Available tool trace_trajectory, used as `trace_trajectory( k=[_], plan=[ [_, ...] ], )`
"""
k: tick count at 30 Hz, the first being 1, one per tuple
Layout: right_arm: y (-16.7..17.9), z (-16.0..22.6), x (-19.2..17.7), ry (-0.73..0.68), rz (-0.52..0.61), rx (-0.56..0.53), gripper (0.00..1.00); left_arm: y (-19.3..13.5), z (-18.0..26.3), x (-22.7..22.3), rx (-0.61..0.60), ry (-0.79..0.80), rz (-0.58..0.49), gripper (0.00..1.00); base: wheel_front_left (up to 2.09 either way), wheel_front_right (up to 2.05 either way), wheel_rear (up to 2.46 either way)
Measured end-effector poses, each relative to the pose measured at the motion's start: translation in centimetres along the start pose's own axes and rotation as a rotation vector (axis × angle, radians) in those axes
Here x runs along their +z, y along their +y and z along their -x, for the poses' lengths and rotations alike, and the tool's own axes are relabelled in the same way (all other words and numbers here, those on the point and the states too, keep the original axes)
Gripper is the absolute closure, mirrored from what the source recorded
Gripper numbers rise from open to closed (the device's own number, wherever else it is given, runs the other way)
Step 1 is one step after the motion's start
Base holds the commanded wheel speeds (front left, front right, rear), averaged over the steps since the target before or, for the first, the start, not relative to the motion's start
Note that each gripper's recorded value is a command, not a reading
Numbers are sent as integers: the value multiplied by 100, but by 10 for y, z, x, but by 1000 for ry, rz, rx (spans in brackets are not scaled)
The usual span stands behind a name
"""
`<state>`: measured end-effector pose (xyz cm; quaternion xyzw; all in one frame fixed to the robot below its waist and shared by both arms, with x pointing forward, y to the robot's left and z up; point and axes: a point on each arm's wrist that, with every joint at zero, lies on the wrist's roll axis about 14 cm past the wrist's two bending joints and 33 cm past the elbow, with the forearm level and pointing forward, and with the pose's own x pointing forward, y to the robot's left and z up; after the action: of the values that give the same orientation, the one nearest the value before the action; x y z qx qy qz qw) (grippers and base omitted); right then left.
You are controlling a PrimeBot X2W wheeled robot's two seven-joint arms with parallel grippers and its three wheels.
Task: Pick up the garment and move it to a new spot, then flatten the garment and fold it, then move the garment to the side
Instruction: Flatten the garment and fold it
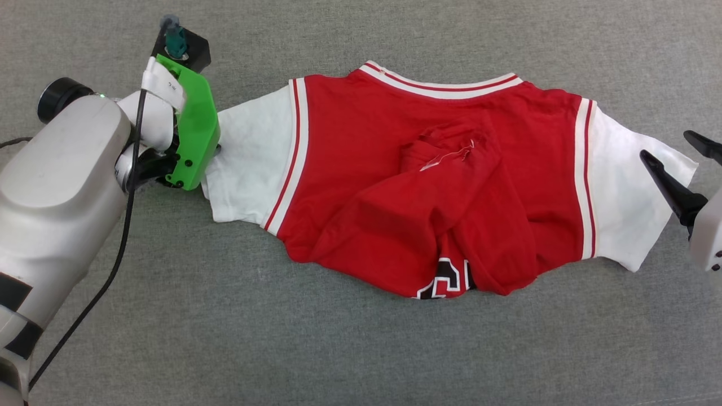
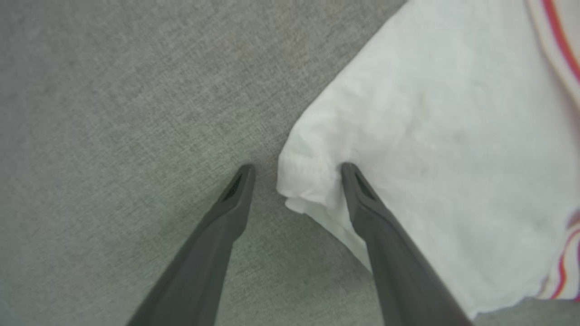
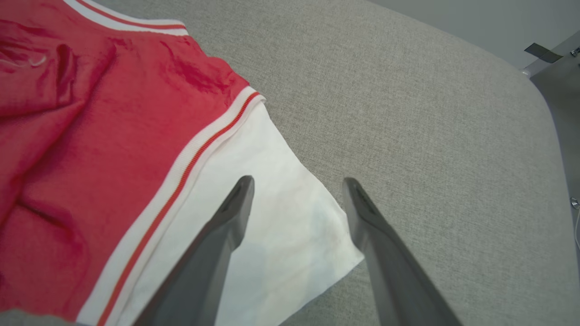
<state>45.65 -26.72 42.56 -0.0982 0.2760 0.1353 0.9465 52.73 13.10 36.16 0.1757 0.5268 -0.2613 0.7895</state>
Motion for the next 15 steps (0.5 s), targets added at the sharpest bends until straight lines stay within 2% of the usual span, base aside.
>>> trace_trajectory(
  k=[1,2,3,9,15],
  plan=[
    [-1,-1,1,-3,-2,-1,0,-1,0,0,-2,-8,-5,0,0,0,0],
    [-2,-1,2,-7,-3,-2,0,-1,0,1,-3,-18,-10,55,0,0,0],
    [-3,-1,3,-9,-3,-2,0,-2,0,1,-4,-30,-15,100,0,0,0],
    [-15,6,16,-38,7,-23,0,-13,8,8,-13,-143,-69,100,0,0,0],
    [-33,23,39,-42,25,-44,0,1,44,25,40,-348,-93,100,0,0,0]
  ],
)
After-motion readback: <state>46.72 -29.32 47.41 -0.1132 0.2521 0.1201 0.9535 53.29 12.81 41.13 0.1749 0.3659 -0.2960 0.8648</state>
